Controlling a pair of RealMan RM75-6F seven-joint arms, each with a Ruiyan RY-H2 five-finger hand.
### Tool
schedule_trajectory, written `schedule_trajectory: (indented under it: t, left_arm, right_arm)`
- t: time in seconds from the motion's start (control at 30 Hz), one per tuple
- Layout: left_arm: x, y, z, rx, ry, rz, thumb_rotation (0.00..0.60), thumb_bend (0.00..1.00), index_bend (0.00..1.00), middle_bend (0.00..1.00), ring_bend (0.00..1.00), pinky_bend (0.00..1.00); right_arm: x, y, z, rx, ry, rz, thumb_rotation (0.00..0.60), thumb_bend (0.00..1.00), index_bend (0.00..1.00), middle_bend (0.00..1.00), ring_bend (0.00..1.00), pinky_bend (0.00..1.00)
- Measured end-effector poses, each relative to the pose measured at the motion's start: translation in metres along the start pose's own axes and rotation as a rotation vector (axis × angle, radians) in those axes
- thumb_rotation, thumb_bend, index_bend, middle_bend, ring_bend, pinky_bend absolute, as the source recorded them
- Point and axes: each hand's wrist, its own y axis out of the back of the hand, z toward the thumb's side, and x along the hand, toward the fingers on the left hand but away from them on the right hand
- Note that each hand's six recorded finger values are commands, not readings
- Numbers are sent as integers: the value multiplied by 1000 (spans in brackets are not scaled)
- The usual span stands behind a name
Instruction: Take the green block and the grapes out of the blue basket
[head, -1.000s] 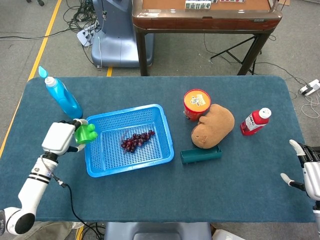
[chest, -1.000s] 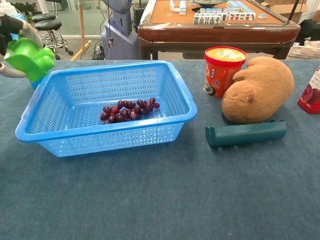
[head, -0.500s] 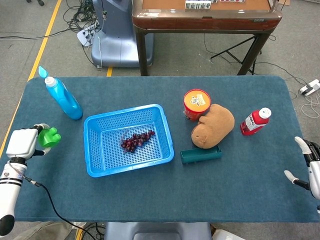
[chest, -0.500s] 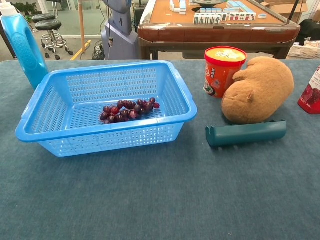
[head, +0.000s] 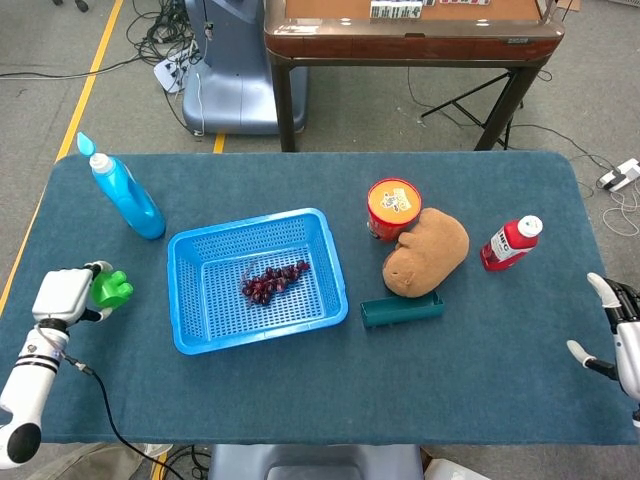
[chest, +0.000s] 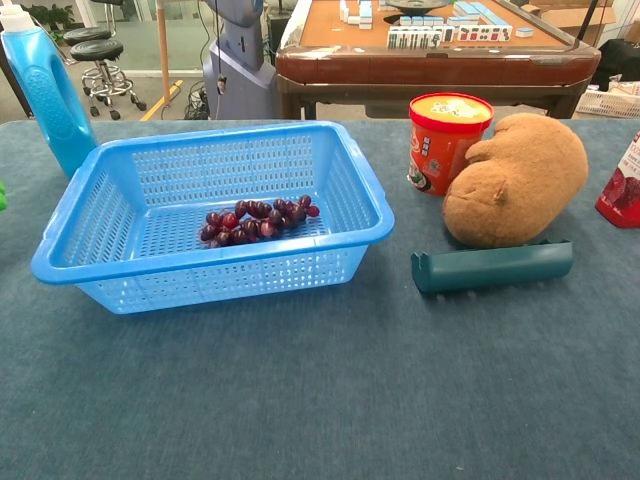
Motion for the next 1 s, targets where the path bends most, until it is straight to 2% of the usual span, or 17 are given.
schedule_trajectory:
  t: [0.13, 0.33, 0.43, 0.77, 1.0]
  left_arm:
    - [4, -1, 12, 1, -21, 5, 600, 246, 283, 420, 381, 339]
    - [6, -3, 24, 8, -39, -14, 600, 245, 53, 159, 186, 281]
    - [4, -1, 28, -5, -44, -5, 600, 244, 0, 77, 124, 260]
    - [-12, 12, 16, -35, -13, 75, 600, 243, 0, 61, 112, 239]
    - [-36, 13, -2, -66, 27, 136, 600, 243, 0, 61, 112, 239]
  right_arm:
    - [1, 0, -2, -1, -5, 2, 600, 108, 110, 175, 170, 266]
    - [3, 0, -4, -2, -12, 1, 600, 108, 110, 175, 170, 266]
    - [3, 1, -6, -3, -16, -2, 600, 108, 110, 175, 170, 266]
    - [-3, 0, 3, 2, 21, 16, 600, 108, 110, 174, 170, 275]
    - [-10, -7, 21, -8, 96, 62, 600, 117, 110, 179, 174, 283]
